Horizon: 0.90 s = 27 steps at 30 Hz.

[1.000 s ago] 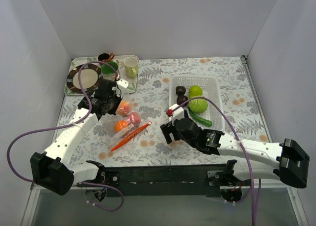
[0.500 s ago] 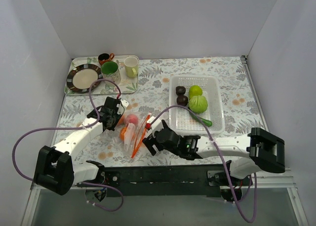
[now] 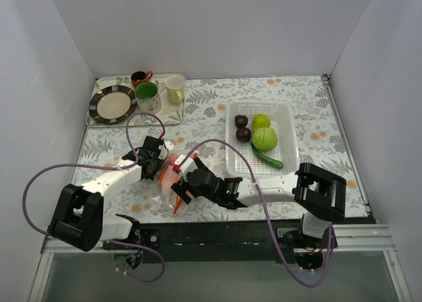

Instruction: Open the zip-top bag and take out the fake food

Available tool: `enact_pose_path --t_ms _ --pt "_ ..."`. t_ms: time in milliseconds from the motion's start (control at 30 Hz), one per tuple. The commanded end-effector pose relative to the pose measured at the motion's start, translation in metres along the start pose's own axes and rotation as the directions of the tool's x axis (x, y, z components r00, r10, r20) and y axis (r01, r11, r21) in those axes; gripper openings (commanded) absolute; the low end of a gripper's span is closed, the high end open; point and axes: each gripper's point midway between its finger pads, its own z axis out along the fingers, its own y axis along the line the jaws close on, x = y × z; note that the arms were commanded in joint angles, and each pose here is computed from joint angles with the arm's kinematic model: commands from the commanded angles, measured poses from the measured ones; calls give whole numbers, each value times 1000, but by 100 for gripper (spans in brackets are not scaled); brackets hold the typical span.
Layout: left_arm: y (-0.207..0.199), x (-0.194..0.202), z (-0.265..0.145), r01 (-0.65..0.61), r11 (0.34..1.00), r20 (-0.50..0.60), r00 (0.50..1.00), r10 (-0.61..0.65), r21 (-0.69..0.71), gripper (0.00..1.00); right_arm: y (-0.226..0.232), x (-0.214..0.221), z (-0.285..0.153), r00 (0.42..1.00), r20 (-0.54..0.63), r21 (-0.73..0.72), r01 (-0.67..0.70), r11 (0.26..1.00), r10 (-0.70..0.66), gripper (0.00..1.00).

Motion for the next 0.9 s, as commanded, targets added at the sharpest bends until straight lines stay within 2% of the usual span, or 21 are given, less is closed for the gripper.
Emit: enact_pose_path --t_ms 0,300,600,867 --pt "0 -2 6 -35 999 16 999 35 -12 0 5 -23 17 998 68 -38 11 999 -9 95" --pt "0 1 17 -77 997 4 997 77 -28 0 14 -15 15 997 82 -112 0 994 9 95" --pt "-8 -6 25 -44 999 -34 998 44 21 0 33 -9 29 997 77 -190 23 981 -9 96" --pt "-18 -11 25 -16 997 -59 998 20 78 0 41 -6 52 998 58 -195 50 980 -40 96"
